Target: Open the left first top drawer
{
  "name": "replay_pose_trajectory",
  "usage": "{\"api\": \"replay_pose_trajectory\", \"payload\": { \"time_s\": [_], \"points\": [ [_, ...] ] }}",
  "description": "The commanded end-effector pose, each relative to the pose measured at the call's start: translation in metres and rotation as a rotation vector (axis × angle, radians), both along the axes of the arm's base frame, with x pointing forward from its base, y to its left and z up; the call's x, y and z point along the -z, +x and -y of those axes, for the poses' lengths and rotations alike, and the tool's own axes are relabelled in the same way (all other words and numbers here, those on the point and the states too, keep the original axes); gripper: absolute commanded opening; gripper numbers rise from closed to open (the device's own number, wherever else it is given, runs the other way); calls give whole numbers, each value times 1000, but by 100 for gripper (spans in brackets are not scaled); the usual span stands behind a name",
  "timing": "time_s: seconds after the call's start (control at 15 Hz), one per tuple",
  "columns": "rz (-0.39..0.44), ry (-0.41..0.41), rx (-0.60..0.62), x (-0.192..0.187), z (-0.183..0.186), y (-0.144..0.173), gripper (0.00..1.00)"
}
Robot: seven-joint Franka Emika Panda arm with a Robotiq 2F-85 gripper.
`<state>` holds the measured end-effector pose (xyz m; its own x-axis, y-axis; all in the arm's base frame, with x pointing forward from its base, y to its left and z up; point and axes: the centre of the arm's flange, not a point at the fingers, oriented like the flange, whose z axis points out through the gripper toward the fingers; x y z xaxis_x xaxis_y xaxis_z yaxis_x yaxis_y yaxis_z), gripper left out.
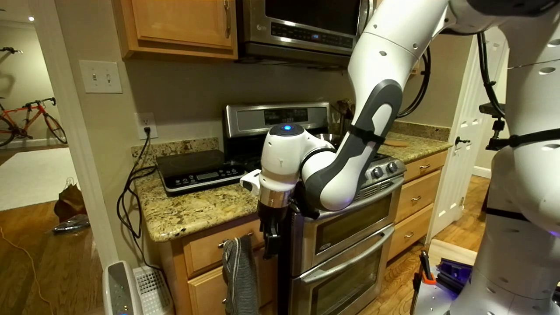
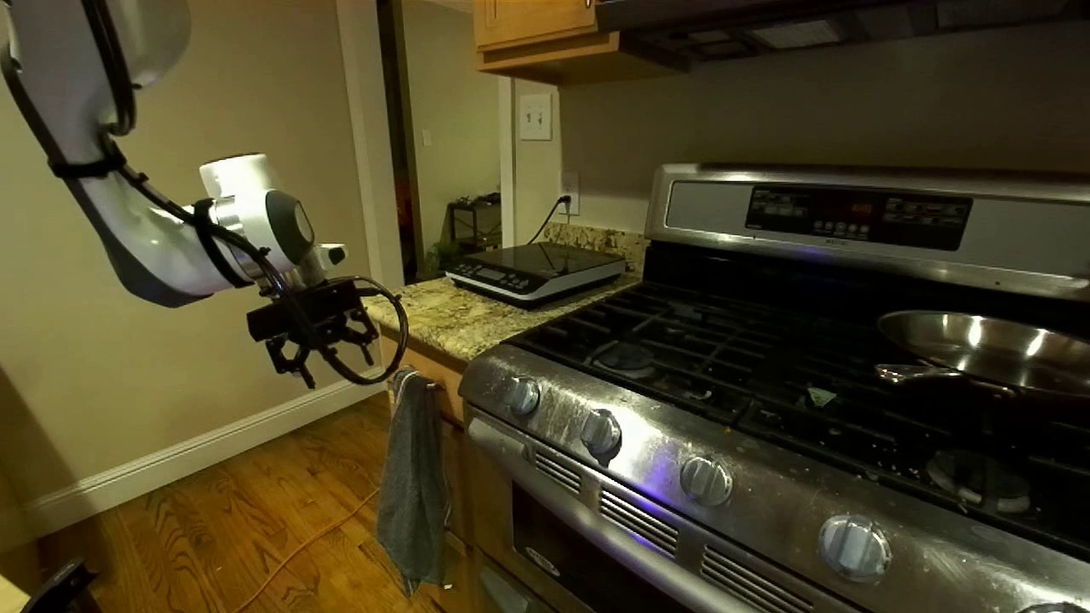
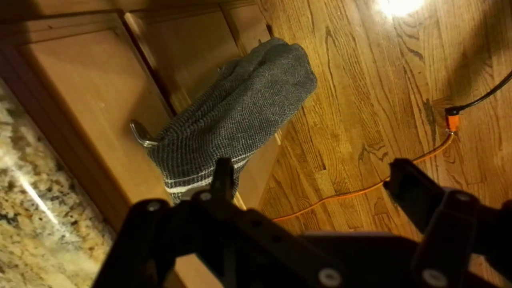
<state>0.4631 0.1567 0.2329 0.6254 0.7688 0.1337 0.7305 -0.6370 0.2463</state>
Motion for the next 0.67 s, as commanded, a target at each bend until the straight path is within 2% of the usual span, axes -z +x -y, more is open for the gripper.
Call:
{"api": "replay_pose_trajectory", "payload": {
  "time_s": [0.0, 0.27, 0.6],
  "points": [
    [2, 0, -1, -1, 0, 1, 100],
    [4, 1, -6, 2, -1, 2, 100],
    [12, -15, -19, 20, 3, 18, 100]
  ]
}}
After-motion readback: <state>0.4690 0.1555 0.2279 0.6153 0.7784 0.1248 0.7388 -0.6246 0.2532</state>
